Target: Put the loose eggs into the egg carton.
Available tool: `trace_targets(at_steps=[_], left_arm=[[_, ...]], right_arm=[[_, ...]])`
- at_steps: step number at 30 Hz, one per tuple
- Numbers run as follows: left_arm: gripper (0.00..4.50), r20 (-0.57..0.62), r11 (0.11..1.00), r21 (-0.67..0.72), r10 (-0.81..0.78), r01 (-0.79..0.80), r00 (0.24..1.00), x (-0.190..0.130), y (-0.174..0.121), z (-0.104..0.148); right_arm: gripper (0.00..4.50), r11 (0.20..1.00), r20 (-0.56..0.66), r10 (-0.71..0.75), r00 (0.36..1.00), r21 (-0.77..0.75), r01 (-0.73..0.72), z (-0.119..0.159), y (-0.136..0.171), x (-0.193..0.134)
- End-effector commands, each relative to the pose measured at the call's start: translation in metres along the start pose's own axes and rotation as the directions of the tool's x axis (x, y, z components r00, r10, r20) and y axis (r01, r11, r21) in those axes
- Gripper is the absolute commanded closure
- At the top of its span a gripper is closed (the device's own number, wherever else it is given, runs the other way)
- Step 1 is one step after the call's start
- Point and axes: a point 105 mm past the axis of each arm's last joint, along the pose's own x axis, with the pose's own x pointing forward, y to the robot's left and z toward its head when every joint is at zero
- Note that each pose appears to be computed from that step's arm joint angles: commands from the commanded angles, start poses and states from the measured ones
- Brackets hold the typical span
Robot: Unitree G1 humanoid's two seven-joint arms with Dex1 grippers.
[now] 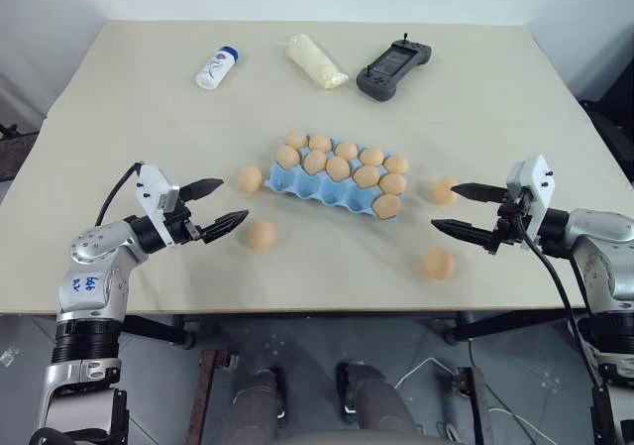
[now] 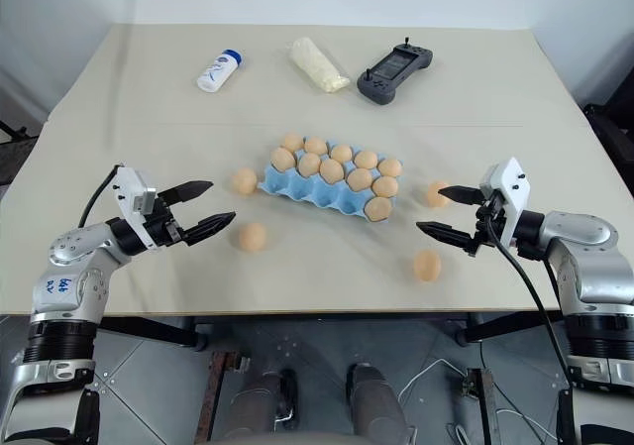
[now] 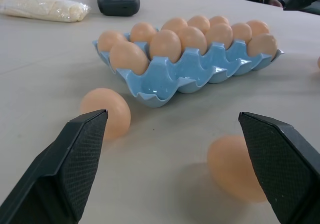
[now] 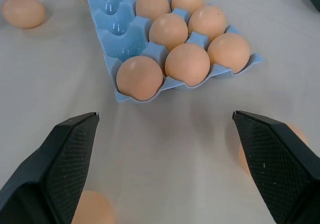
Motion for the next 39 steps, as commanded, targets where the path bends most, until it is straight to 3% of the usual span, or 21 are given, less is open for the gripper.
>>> trace_targets(at_steps=[1, 19, 30, 39], left_arm=[[0.04, 0.017, 0.999, 0.035, 0.003, -0.003, 1.000, 0.003, 0.003, 0.007], [0.04, 0.019, 0.999, 0.031, 0.024, -0.024, 1.000, 0.009, 0.002, 0.010], [0.04, 0.118, 0.992, 0.037, -0.122, 0.118, 0.986, 0.006, -0.015, 0.016], [0.04, 0.069, 0.971, 0.052, -0.236, 0.232, 0.969, 0.002, -0.030, 0.003]], right_arm=[[0.00, 0.999, 0.017, -0.011, 1.000, -0.039, 0.011, 0.012, -0.001, -0.004], [0.00, 0.997, 0.051, -0.068, 0.996, -0.018, 0.069, 0.020, 0.001, -0.014], [0.00, 0.994, -0.081, -0.078, 0.994, 0.073, 0.084, -0.005, 0.060, -0.063], [0.00, 0.988, -0.102, -0.056, 0.993, 0.140, 0.070, -0.019, 0.085, -0.039]])
